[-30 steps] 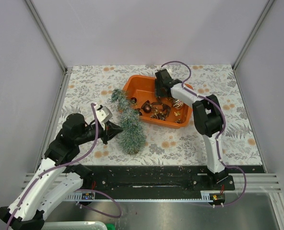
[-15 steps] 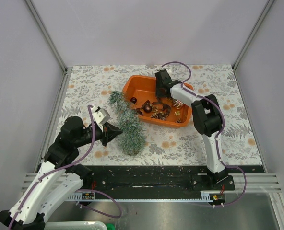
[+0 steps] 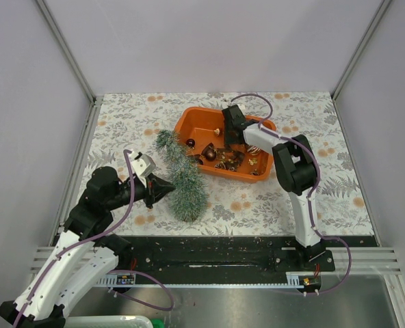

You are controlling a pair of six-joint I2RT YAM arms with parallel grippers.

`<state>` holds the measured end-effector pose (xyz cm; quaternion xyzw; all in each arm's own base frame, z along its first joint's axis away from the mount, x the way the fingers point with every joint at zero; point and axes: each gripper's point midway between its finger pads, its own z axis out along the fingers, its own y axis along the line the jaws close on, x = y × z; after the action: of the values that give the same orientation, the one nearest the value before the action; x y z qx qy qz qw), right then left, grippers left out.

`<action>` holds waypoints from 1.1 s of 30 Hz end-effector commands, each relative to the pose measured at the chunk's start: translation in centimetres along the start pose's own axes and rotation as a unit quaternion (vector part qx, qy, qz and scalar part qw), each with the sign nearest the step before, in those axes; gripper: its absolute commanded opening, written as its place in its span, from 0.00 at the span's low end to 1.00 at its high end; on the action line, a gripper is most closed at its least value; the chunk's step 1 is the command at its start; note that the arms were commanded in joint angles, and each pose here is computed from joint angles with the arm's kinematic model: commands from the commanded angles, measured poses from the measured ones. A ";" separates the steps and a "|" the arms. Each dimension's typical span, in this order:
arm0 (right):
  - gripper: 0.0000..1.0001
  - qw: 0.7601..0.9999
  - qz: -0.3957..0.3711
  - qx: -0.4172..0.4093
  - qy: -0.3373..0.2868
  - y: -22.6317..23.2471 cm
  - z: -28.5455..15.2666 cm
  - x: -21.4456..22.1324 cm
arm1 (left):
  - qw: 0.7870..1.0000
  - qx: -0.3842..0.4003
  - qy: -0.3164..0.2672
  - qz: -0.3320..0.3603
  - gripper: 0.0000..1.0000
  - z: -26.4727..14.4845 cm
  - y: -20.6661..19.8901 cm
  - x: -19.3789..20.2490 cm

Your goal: Decorate the small christmas tree

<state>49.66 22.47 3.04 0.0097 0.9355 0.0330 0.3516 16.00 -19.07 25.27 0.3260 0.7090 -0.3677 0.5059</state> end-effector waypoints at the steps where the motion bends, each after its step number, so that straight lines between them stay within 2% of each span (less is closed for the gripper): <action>1: 0.41 0.996 0.016 -0.054 -0.072 1.9 -3.6 -5.4 | 0.999 0.010 -0.035 0.016 0.08 -0.1 -0.4 -1.8; 4: 0.44 0.990 0.007 -0.100 -0.095 4.0 -4.5 -6.5 | 0.999 0.009 -0.033 0.014 0.08 -0.1 -0.3 -1.6; 7: 0.50 0.988 -0.011 -0.112 -0.102 5.3 -4.3 -6.8 | 0.999 0.009 -0.032 0.014 0.08 0.0 -0.3 -1.5; 15: 0.52 0.989 -0.009 -0.114 -0.092 6.2 -1.6 -6.3 | 0.999 0.010 -0.034 0.014 0.08 0.0 -0.3 -1.7; 24: 0.60 0.988 -0.046 -0.109 -0.099 7.3 0.3 -6.2 | 0.999 0.007 -0.035 0.013 0.08 -0.1 -0.2 -1.6; 28: 0.62 0.989 -0.052 -0.102 -0.092 7.5 0.9 -5.8 | 0.999 0.008 -0.036 0.013 0.08 -0.1 -0.2 -1.7; 33: 0.57 0.989 -0.051 -0.101 -0.092 7.8 1.5 -5.8 | 0.999 0.005 -0.037 0.012 0.08 -0.2 -0.2 -1.8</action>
<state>53.81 29.28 4.49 -0.0693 0.9017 0.1099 0.4123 16.12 -19.01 25.40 0.3224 0.7084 -0.3697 0.5075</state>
